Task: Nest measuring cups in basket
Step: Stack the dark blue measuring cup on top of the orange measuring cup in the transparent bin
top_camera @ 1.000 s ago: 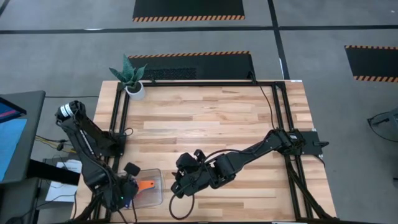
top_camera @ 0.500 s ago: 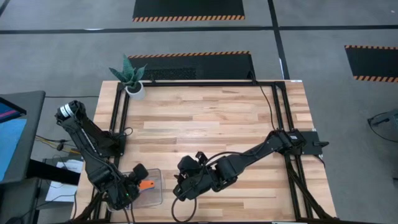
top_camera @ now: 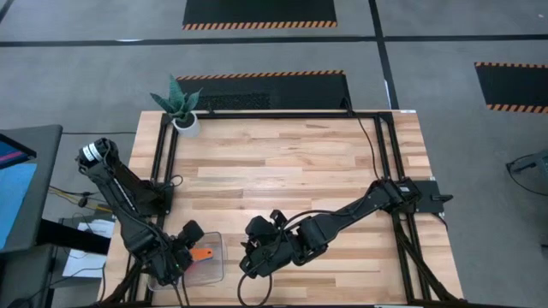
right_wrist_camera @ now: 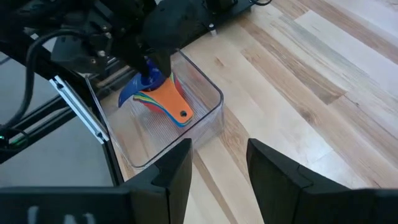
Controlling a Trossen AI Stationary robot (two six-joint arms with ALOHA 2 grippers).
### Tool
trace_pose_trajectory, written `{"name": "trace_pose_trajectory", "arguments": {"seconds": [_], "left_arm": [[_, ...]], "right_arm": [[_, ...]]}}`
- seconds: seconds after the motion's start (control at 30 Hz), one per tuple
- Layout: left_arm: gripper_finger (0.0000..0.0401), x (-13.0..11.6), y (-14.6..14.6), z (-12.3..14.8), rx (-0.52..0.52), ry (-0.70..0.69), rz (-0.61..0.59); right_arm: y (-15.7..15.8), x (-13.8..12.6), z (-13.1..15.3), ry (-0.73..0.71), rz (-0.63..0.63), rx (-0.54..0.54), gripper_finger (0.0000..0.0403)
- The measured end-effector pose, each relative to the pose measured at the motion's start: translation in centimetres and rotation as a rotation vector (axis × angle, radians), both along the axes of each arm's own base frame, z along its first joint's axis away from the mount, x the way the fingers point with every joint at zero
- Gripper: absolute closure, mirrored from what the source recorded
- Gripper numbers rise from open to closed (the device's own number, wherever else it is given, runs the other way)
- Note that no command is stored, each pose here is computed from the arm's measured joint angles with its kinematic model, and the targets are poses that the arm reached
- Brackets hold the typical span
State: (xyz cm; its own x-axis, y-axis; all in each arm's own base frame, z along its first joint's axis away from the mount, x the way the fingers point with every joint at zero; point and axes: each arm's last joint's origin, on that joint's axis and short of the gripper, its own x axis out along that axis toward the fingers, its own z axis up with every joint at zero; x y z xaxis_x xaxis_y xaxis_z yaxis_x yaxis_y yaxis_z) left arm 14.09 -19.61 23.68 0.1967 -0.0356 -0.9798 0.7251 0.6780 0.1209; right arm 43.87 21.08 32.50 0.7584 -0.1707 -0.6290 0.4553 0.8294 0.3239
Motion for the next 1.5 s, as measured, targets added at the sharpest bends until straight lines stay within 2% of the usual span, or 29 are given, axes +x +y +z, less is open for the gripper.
{"name": "trace_pose_trajectory", "arguments": {"seconds": [0.17,0.53,0.97,1.17,1.4,1.5], "left_arm": [[0.0227,0.0,-0.1,-0.2,-0.006,0.006,-0.038],[0.0234,-0.2,0.2,-1.4,-0.003,0.026,-0.044],[0.0237,-0.2,0.2,-1.5,-0.003,0.025,-0.043],[0.0286,-0.2,0.2,-1.5,-0.003,0.024,-0.044],[0.0384,-0.2,0.2,-1.5,-0.008,0.025,-0.025],[0.0394,-0.2,0.2,-1.4,-0.02,0.026,0.017]], "right_arm": [[0.0,0.0,0.0,0.004,0.003,-0.005,0.0226],[0.0,-0.1,-0.1,0.009,0.003,-0.008,0.0226],[0.0,-0.1,-0.1,0.008,0.005,-0.009,0.0226],[0.0,0.0,0.0,0.008,0.006,-0.007,0.0226],[0.0,-0.1,0.0,0.008,0.007,-0.006,0.0226],[0.0,-0.1,0.0,0.008,0.007,-0.006,0.0226]]}}
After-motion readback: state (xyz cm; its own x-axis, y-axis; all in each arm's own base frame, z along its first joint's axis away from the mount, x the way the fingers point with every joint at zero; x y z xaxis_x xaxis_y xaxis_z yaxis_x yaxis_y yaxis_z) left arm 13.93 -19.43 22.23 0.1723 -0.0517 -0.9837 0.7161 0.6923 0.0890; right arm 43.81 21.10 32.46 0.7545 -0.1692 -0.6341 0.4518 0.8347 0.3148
